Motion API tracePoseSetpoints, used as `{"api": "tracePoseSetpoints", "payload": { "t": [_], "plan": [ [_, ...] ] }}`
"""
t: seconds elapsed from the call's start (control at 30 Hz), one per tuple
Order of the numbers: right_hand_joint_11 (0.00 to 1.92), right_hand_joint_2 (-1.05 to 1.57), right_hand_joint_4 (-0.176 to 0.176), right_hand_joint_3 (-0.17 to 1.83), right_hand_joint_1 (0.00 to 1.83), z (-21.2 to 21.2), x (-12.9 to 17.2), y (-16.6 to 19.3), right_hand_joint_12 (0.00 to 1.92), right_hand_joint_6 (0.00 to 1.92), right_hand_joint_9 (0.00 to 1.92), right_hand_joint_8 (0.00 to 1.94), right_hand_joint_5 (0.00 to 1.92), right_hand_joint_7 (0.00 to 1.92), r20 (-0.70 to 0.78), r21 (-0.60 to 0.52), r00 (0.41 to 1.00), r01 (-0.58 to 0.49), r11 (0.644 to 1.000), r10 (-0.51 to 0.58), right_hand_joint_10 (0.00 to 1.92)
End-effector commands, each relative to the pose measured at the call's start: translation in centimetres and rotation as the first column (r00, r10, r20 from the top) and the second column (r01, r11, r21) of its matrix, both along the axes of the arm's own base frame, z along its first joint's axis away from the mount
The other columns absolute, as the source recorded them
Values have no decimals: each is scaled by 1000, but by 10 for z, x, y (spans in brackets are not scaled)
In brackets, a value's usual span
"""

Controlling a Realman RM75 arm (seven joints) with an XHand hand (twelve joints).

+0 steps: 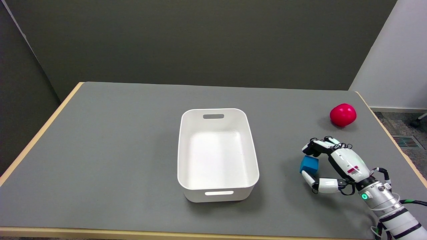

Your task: Pick up the cube.

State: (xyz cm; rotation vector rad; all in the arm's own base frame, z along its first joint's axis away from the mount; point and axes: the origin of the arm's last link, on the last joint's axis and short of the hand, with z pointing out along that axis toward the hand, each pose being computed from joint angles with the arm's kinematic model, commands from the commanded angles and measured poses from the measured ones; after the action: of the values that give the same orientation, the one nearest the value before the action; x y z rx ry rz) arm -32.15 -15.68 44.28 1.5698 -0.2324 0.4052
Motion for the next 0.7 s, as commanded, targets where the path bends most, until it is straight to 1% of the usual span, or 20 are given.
{"api": "tracePoseSetpoints", "payload": {
  "t": [0.03, 0.13, 0.2, 0.33, 0.37, 0.4, 0.43, 0.5, 0.57, 0.63, 0.7],
  "plan": [
    [210, 640, -78, 892, 787, 1, -3, -1, 1452, 975, 514, 820, 464, 600, -2, -4, 1000, 8, 1000, -8, 1229],
    [255, 662, -85, 914, 886, 0, -2, -4, 1502, 1039, 550, 849, 485, 619, -5, 2, 1000, 4, 1000, -4, 1256],
    [282, 672, -87, 914, 905, 1, -2, -6, 1534, 1066, 570, 883, 494, 637, -8, 5, 1000, 4, 1000, -4, 1273],
    [443, 692, -87, 920, 964, -1, -2, -10, 1699, 1144, 663, 1007, 526, 716, -17, 18, 1000, 4, 1000, -4, 1355],
    [471, 767, -88, 825, 974, -1, -1, -11, 1725, 1212, 676, 1028, 550, 728, -17, 19, 1000, 1, 1000, -1, 1367],
    [497, 988, -87, 535, 986, -1, 0, -12, 1755, 1396, 692, 1062, 614, 747, -20, 23, 1000, -6, 1000, 6, 1385],
    [528, 1142, -85, 316, 1021, -2, 1, -13, 1775, 1516, 710, 1121, 649, 774, -26, 29, 1000, -14, 999, 15, 1394],
    [606, 1165, -72, 184, 1169, -3, 3, -16, 1780, 1499, 750, 1328, 610, 852, -28, 36, 999, -33, 999, 34, 1381],
    [679, 1103, -62, 300, 1169, -4, 8, -18, 1864, 1481, 780, 1353, 636, 861, -35, 45, 997, -66, 997, 67, 1454],
    [678, 1057, -72, 391, 1173, -3, 15, -22, 1908, 1453, 790, 1397, 653, 867, -38, 48, 993, -109, 993, 110, 1521],
    [629, 982, -70, 539, 1181, -1, 25, -27, 1920, 1448, 824, 1451, 679, 870, -48, 61, 985, -160, 985, 163, 1619]
  ]
}}
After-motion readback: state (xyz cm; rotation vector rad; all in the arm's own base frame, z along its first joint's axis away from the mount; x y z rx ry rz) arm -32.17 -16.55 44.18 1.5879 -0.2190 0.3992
